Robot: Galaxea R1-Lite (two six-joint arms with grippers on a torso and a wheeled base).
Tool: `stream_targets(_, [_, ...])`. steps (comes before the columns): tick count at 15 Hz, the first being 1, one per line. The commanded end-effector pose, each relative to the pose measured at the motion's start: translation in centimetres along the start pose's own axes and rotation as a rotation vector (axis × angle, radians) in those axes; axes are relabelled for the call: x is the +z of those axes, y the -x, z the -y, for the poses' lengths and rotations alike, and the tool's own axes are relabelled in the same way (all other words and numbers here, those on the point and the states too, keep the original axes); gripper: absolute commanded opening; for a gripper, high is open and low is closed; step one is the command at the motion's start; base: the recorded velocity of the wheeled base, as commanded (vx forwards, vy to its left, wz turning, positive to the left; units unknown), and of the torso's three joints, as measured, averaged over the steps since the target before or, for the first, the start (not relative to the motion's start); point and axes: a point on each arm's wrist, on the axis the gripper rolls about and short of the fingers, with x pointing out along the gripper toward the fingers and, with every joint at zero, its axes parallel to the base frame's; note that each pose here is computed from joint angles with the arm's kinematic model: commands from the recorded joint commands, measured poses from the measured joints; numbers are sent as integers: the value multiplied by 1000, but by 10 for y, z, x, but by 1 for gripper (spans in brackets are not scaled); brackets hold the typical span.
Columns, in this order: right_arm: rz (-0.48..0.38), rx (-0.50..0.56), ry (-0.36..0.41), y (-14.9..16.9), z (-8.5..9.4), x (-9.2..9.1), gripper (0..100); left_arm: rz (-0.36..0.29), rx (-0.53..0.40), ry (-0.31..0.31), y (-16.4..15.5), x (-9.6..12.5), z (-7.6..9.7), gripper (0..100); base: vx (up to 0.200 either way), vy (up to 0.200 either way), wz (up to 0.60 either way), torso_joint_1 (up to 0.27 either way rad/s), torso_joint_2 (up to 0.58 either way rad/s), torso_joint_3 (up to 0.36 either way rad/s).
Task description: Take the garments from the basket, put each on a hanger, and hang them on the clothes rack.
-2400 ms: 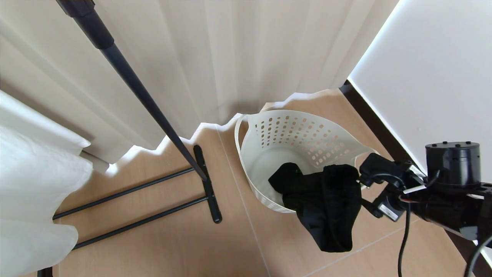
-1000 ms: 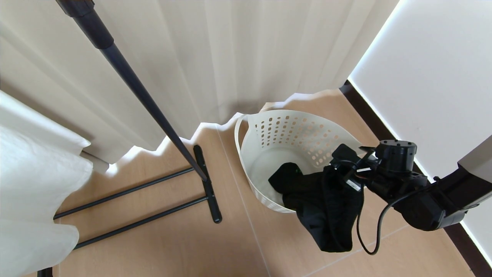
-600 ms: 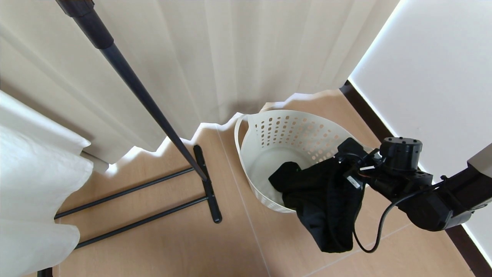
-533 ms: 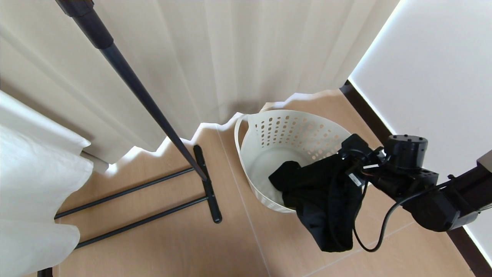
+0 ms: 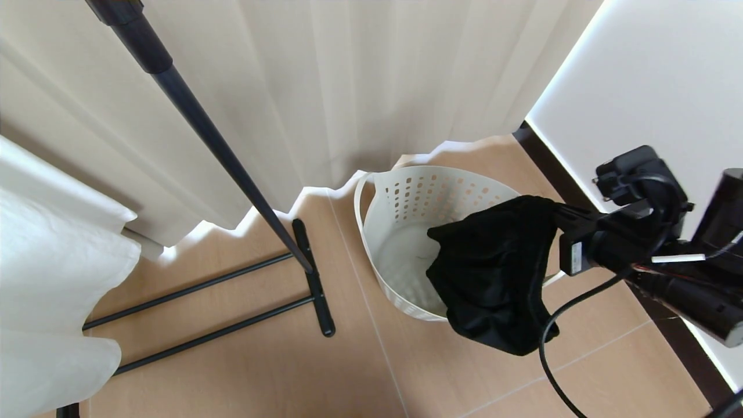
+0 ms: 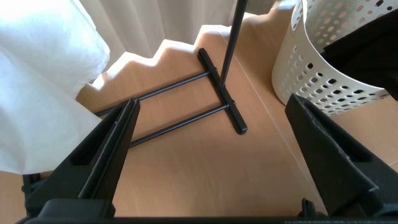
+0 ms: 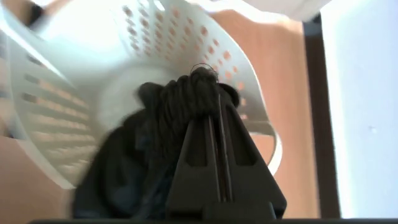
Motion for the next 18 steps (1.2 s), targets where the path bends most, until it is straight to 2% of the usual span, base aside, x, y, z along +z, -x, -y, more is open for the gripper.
stream_targets(1, [133, 14, -54, 43, 7, 29, 0, -1, 0, 0, 0, 0, 0, 100, 0, 0, 0, 0, 0, 0])
stream_targets(7, [123, 14, -52, 40, 5, 26, 0, -1, -4, -1, 0, 0, 0, 100, 0, 0, 0, 2, 1, 37])
stream_targets(18, [109, 33, -49, 35, 2, 23, 0, -1, -4, 0, 0, 0, 0, 100, 0, 0, 0, 0, 3, 195])
